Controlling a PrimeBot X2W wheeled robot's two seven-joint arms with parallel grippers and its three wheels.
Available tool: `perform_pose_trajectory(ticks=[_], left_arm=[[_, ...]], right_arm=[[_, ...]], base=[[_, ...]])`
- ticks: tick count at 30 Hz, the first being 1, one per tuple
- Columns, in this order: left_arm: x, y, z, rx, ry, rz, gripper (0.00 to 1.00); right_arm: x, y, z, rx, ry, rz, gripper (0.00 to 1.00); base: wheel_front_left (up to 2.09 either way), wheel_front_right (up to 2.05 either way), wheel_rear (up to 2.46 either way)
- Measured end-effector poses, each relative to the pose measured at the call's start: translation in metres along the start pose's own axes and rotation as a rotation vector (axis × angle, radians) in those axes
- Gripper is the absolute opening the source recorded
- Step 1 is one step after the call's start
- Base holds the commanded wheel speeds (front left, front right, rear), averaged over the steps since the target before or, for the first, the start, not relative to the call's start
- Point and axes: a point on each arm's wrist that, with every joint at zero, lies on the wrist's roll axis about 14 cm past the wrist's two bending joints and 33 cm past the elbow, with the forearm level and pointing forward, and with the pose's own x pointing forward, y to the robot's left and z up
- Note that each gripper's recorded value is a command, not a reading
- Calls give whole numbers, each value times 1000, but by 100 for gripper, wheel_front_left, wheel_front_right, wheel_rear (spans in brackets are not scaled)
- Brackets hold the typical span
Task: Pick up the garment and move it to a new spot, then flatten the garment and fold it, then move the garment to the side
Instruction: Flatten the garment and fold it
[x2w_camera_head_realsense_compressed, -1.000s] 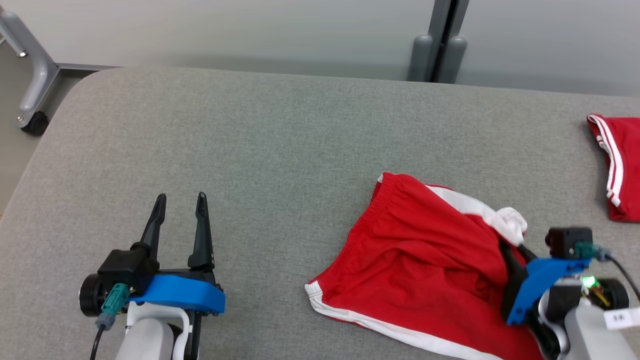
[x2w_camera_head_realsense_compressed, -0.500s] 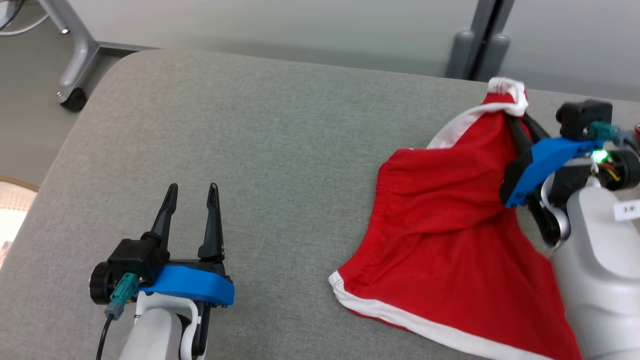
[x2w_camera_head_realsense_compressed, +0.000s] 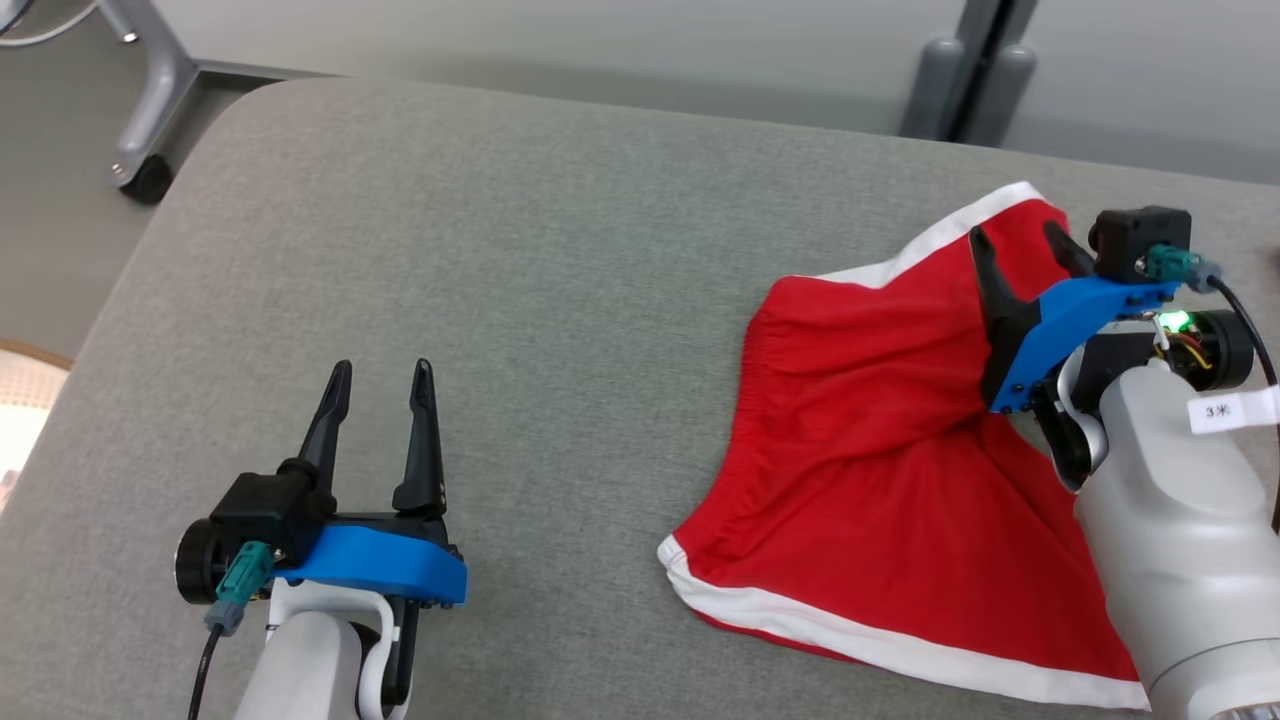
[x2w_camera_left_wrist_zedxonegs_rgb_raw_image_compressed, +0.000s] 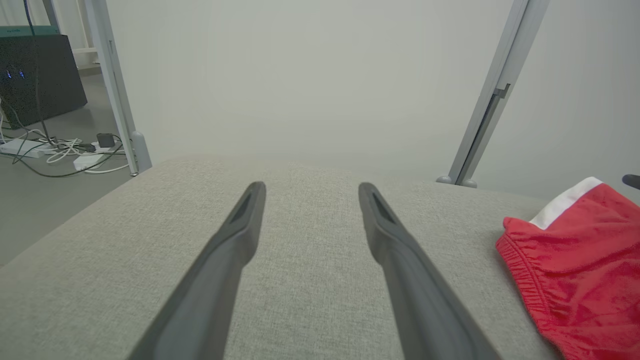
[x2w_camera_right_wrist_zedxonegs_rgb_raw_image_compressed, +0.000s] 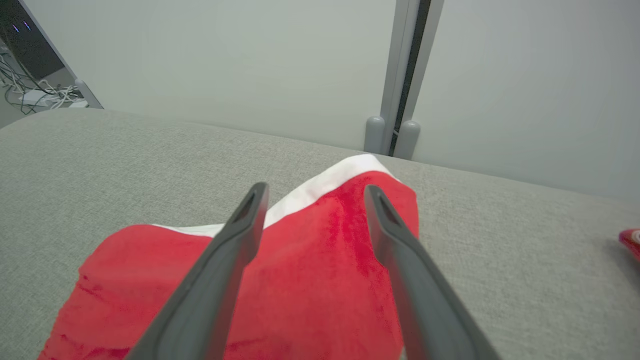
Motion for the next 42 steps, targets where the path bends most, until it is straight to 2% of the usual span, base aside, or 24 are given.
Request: perform_pose_trajectory(ticks=[10, 22, 33, 42], left_arm=[[8, -20, -1, 15, -2, -70, 100], [11, -50, 3, 32, -16, -166, 100], [8, -59, 6, 41, -19, -196, 100], [3, -51, 9, 55, -18, -177, 100]], right_arm=[[-44, -33, 1, 43, -130, -80, 100], [-131, -65, 14, 73, -316, -180, 100], [-194, -48, 13, 94, -386, -208, 100], [-216, -34, 0, 93, -325, -210, 100]], base=[[0, 0, 0], [0, 0, 0], [0, 0, 0], [0, 0, 0]])
